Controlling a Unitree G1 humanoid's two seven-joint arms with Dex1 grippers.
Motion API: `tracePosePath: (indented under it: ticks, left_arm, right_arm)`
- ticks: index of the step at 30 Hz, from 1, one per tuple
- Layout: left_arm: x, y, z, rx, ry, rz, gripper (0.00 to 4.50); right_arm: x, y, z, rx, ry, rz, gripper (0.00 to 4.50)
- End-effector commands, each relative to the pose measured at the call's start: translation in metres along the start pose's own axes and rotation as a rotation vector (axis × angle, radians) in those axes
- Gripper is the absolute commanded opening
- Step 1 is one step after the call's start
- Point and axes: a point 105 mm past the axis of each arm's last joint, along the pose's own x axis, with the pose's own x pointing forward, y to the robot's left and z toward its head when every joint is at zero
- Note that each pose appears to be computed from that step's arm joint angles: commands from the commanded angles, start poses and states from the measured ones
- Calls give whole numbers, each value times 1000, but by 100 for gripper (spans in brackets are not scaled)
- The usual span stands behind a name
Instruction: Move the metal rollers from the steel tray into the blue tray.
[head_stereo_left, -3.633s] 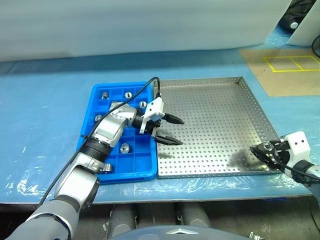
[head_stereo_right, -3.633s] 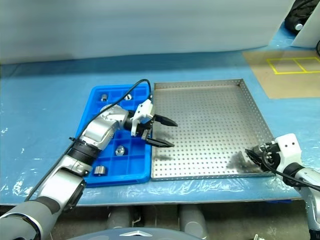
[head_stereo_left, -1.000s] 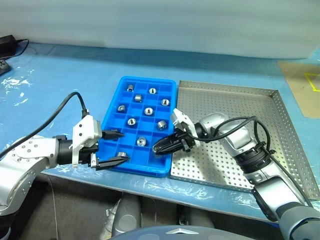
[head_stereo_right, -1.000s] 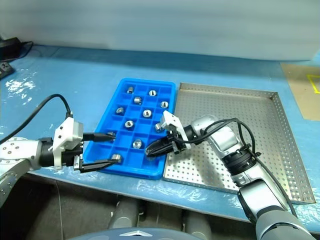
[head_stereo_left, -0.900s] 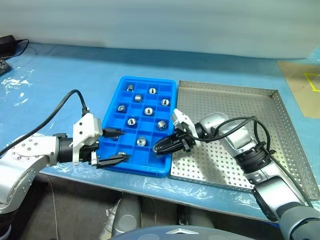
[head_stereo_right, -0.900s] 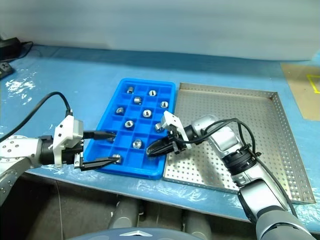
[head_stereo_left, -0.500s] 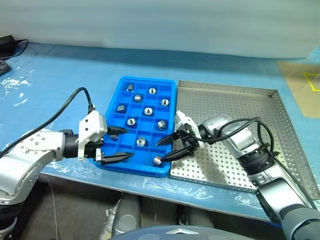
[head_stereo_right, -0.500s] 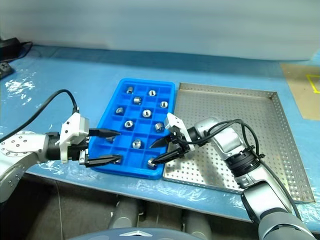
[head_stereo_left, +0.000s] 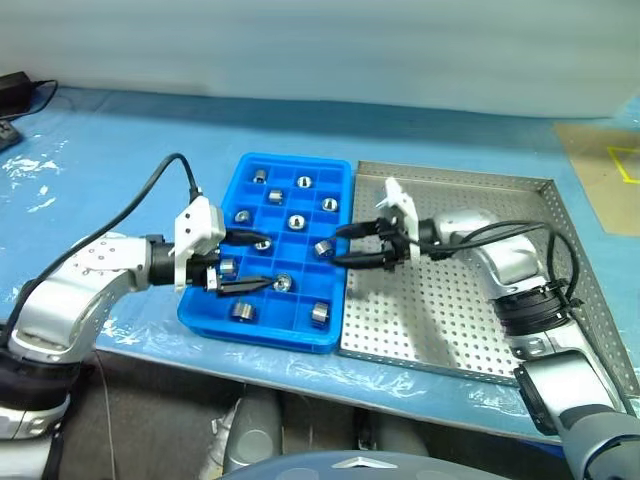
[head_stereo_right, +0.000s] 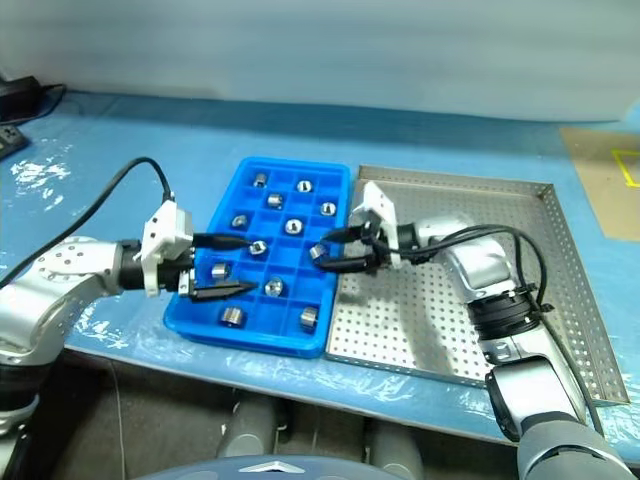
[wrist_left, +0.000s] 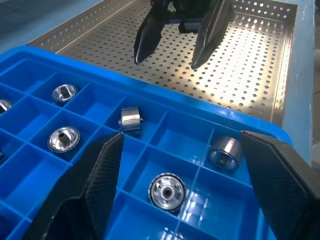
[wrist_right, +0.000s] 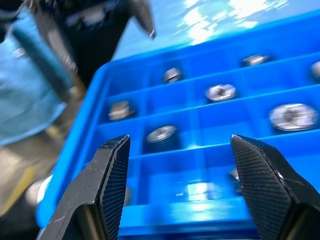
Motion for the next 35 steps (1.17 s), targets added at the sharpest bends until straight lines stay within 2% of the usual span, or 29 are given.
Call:
tracePosePath:
  ticks: [1, 5, 11, 15, 22, 35]
  left_arm:
    - [24, 22, -3, 20, -37, 21, 391]
    - [50, 33, -21, 43, -7, -2, 391]
    - [64, 54, -39, 39, 14, 26, 391]
    - [66, 58, -22, 21, -65, 16, 391]
    - [60, 57, -13, 30, -88, 4, 391]
    - [42, 58, 6, 55, -144, 92, 391]
  right_arm:
    - [-28, -24, 12, -83, -68, -251, 331]
    - [-51, -29, 2, -48, -86, -380, 331]
    - [-74, -40, -11, -16, -104, -585, 331]
    - [-73, -39, -6, 1, -165, -640, 331]
    - [-69, -39, -9, 14, -160, -635, 331]
    - [-53, -55, 1, -28, -184, -625, 331]
